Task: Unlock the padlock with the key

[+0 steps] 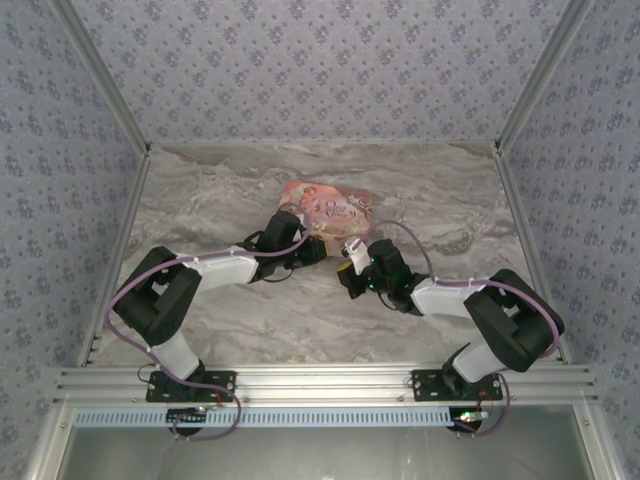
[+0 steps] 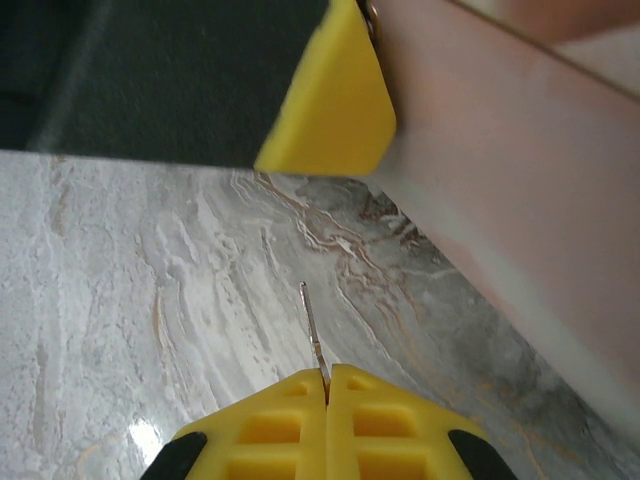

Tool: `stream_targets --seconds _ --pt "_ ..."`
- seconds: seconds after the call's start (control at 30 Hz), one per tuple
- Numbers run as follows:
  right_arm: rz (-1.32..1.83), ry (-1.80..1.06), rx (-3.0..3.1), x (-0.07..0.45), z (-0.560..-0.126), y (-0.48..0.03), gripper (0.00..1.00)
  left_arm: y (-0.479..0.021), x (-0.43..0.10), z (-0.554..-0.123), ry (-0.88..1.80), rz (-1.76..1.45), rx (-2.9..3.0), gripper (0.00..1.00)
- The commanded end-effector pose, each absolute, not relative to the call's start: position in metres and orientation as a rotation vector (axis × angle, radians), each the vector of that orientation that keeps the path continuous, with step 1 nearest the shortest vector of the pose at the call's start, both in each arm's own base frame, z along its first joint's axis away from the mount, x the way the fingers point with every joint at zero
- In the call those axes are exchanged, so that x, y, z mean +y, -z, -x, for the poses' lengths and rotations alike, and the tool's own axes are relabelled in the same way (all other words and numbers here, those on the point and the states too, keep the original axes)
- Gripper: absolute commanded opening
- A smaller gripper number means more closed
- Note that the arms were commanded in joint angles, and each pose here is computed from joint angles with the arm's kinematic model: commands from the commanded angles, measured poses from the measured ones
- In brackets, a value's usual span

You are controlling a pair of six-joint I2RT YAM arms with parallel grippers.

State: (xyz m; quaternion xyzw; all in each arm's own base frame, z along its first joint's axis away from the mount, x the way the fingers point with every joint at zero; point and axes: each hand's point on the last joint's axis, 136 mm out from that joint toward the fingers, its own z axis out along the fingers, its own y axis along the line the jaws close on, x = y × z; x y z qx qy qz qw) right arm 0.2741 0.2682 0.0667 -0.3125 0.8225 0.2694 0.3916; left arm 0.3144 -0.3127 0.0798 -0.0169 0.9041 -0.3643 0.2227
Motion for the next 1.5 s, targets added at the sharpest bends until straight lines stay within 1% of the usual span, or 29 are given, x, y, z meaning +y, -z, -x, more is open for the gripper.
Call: stream_targets --seconds 0.0,0.47,0.67,1.47 --pt "0.821 -0.712 2.005 0.278 -0.285 -0.081 0.0 -0.12 -0.329 -0.318 1.121 0.027 2.413 0.2" --pt "0.835 -0.75 1.979 0.276 -0.295 -0.077 0.0 -0.134 -0.333 -0.307 1.188 0.037 2.458 0.19" --pt "0.834 -0.771 1.941 0.278 -0.298 -0.083 0.0 -0.136 -0.334 -0.304 1.206 0.034 2.466 0.19" --pt "0.841 -0.779 1.906 0.279 -0.301 -0.086 0.0 -0.139 -0.335 -0.304 1.225 0.043 2.464 0.18"
